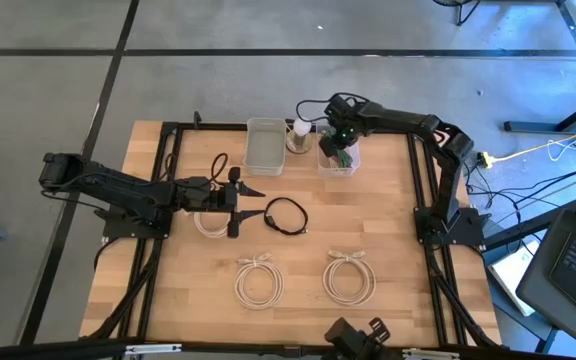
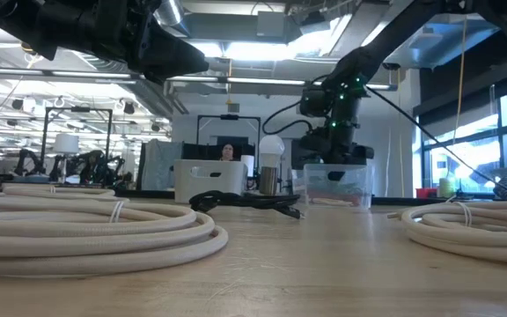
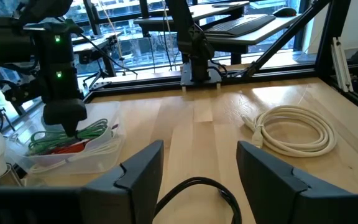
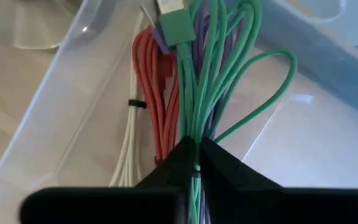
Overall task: Pick & Place USB Port
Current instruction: Put the green charger cable into the transparent bin, then put the top light brown HDMI cable into the gray bin
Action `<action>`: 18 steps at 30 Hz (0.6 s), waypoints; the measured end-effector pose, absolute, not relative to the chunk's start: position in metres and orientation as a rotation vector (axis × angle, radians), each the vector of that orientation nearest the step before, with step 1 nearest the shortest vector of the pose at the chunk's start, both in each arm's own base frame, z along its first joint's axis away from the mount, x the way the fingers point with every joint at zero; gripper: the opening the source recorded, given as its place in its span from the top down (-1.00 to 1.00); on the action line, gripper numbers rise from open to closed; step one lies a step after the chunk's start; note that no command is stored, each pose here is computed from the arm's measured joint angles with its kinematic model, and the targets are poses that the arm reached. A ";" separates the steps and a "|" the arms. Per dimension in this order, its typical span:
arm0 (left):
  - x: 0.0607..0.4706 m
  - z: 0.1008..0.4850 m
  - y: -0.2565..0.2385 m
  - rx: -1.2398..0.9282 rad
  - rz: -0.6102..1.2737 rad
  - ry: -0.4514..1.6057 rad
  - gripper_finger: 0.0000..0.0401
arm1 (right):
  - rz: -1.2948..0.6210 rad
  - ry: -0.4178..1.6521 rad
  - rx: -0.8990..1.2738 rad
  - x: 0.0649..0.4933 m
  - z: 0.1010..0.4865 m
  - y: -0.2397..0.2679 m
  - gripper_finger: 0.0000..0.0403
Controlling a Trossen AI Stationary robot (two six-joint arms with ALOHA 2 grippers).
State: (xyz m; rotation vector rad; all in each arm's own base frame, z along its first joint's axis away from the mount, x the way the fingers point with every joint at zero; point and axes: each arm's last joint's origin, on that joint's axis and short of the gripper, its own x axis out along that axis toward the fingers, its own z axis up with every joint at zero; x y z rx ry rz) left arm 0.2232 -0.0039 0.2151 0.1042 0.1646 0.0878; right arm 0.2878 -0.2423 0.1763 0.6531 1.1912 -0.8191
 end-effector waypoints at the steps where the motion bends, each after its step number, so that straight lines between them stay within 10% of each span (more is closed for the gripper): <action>1: 0.223 0.215 -0.004 0.104 0.087 0.165 0.02 | -0.820 1.183 0.647 0.288 0.178 -0.242 0.78; 18: 0.223 0.212 -0.005 0.102 0.029 0.199 0.02 | -0.733 0.968 0.435 0.287 0.265 -0.198 0.26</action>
